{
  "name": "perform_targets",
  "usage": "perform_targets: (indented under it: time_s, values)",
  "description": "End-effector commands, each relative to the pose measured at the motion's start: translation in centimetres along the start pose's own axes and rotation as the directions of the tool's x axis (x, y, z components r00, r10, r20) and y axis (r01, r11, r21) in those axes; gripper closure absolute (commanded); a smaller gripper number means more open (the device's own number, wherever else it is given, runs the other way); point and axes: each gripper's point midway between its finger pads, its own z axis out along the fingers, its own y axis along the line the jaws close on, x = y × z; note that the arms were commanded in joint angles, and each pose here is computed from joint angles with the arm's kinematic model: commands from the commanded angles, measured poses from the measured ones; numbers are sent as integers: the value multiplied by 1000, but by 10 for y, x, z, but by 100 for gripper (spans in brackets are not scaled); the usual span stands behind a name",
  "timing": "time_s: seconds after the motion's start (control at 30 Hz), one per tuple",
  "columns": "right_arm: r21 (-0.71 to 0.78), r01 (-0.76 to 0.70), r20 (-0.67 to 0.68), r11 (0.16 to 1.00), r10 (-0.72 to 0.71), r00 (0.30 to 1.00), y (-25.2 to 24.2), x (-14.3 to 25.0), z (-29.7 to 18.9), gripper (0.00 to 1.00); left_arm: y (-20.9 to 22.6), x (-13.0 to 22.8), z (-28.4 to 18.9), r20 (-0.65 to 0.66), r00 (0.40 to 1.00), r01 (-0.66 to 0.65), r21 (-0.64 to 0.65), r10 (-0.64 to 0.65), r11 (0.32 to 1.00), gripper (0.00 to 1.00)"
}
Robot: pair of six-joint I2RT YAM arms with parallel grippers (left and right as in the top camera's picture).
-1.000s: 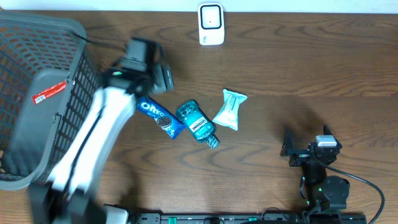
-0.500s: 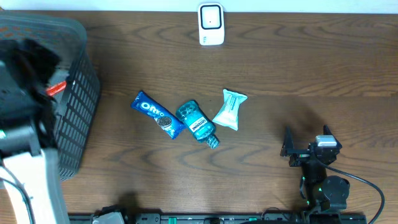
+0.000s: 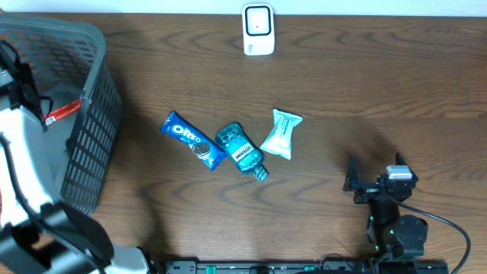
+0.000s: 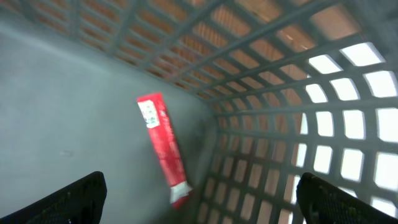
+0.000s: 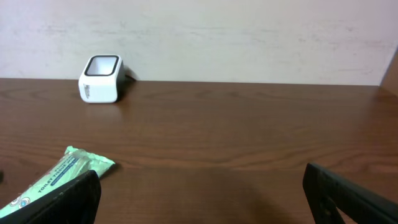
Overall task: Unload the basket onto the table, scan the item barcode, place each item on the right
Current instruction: 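Reach the left gripper into the basket and grasp the red Nescafé stick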
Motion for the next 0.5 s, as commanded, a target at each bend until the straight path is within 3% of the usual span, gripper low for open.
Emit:
perform_targets:
  time_s: [0.0,0.23,0.47]
  values:
    - [1,-9,0,1000,9,1000,0,1,0,1,0,18,34,-35,996,83,-13,-84,996,2]
    - [1,-9,0,1000,9,1000,0,1,0,1,9,42,97,-49,986,158,-52,-161,986,2]
    - [2,-9,0,1000,9,1000,0,1,0,1,16,79,142,-171,965,190,-66,-199,980,2]
